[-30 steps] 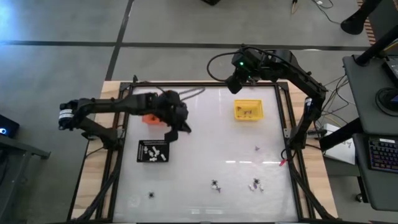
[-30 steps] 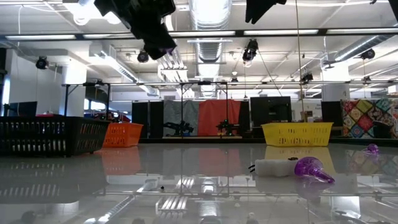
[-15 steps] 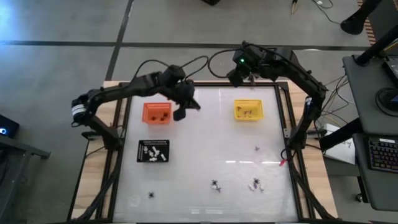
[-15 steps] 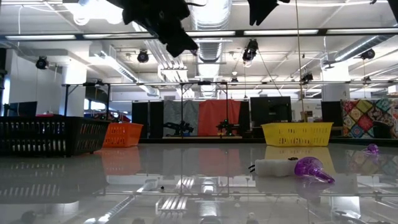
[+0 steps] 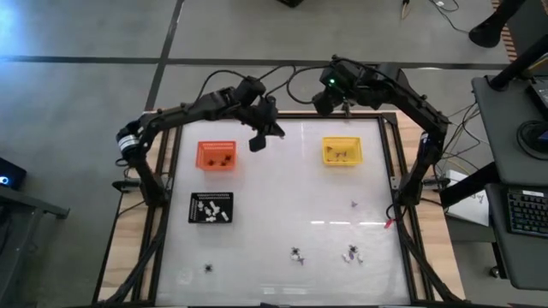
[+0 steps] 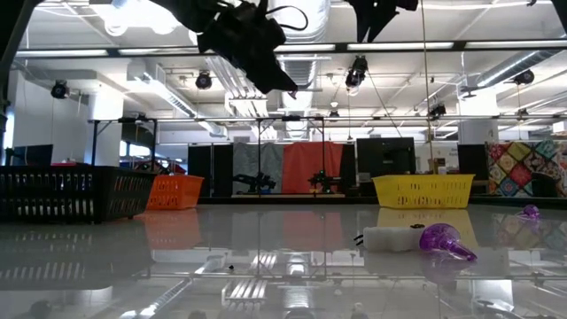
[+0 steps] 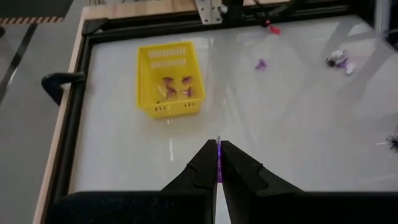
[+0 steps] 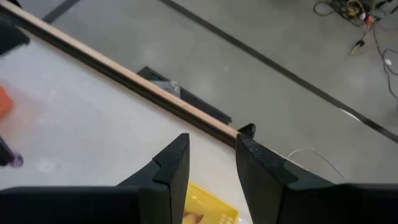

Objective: Sort Halloween decoration
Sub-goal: Put the violet witch hat into the yellow bin

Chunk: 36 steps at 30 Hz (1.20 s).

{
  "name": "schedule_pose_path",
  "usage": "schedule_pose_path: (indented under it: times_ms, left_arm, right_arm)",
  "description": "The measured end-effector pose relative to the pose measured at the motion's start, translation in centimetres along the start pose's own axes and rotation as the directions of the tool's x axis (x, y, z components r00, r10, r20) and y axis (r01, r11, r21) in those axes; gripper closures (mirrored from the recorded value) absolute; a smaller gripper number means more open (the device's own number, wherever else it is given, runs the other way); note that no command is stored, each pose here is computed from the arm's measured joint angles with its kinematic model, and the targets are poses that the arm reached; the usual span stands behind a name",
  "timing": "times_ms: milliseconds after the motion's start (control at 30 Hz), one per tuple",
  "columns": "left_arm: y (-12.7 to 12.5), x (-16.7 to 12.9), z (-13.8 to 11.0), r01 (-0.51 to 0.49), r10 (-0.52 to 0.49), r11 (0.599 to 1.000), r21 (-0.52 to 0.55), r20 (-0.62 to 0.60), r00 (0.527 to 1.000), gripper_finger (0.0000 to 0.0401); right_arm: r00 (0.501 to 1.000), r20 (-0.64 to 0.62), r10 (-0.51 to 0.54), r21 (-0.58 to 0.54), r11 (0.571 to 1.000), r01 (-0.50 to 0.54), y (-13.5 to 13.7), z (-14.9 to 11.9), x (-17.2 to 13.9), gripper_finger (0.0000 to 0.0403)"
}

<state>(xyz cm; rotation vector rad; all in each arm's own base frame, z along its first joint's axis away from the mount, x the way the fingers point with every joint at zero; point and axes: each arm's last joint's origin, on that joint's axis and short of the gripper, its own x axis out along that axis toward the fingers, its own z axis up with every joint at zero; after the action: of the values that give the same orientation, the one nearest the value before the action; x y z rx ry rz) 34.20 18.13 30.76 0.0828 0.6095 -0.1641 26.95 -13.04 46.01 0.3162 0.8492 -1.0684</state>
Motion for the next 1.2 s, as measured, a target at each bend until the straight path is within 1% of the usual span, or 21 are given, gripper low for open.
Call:
schedule_pose_path:
  times_ms: [167,267,433,567,667,733,833,900,1033,1100,1200]
  left_arm:
    - [1.3,-0.1,-0.3,0.030,-0.031,1.000,0.008,0.051,0.998,0.0401]
    - [2.0,-0.1,-0.3,0.007,-0.008,1.000,0.020,0.076,0.997,0.0401]
    - [2.8,-0.2,-0.5,-0.019,0.016,0.999,0.027,0.097,0.995,0.0401]
    - [3.1,-0.4,-0.4,0.004,-0.010,0.999,0.043,0.140,0.990,0.0401]
    - [3.3,-0.5,-0.2,-0.009,0.000,0.999,0.052,0.161,0.987,0.0401]
    - [3.5,-0.6,0.0,-0.020,0.010,0.999,0.050,0.177,0.984,0.0401]
    - [3.7,-0.7,0.2,-0.034,0.022,0.998,0.055,0.197,0.980,0.0401]
    - [3.8,-0.8,0.3,-0.043,0.030,0.997,0.057,0.213,0.977,0.0401]
    - [3.9,-0.9,0.6,-0.057,0.042,0.997,0.056,0.241,0.970,0.0401]
    - [4.0,-0.9,0.7,-0.063,0.046,0.996,0.060,0.250,0.967,0.0401]
    - [4.1,-1.0,0.9,-0.070,0.052,0.996,0.055,0.268,0.962,0.0401]
  right_arm:
    - [0.997,-0.067,-0.027,-0.013,1.000,0.027,0.8,-0.8,1.7,0.0282]
    - [0.992,-0.111,-0.055,-0.007,0.998,0.055,1.1,-1.4,3.0,0.0282]
    - [0.978,-0.182,-0.100,-0.037,0.995,0.095,1.8,-2.6,5.0,0.0282]
    - [0.967,-0.223,-0.126,-0.026,0.992,0.124,2.2,-3.4,6.2,0.0282]
    - [0.967,-0.225,-0.120,-0.021,0.993,0.119,2.4,-3.6,6.6,0.0282]
    - [0.973,-0.219,-0.073,0.004,0.997,0.075,2.5,-3.6,6.6,0.0282]
    - [0.980,-0.196,0.031,0.030,0.999,-0.025,2.8,-3.4,6.5,0.0282]
    - [0.982,-0.170,0.082,0.045,0.996,-0.076,2.7,-3.4,6.2,0.0282]
    - [0.985,-0.114,0.131,0.070,0.990,-0.123,2.1,-3.6,5.5,0.0282]
    - [0.979,-0.100,0.179,0.088,0.981,-0.170,1.7,-3.8,5.4,0.0282]
    - [0.951,-0.063,0.301,0.100,0.950,-0.294,1.6,-4.0,5.4,0.0282]
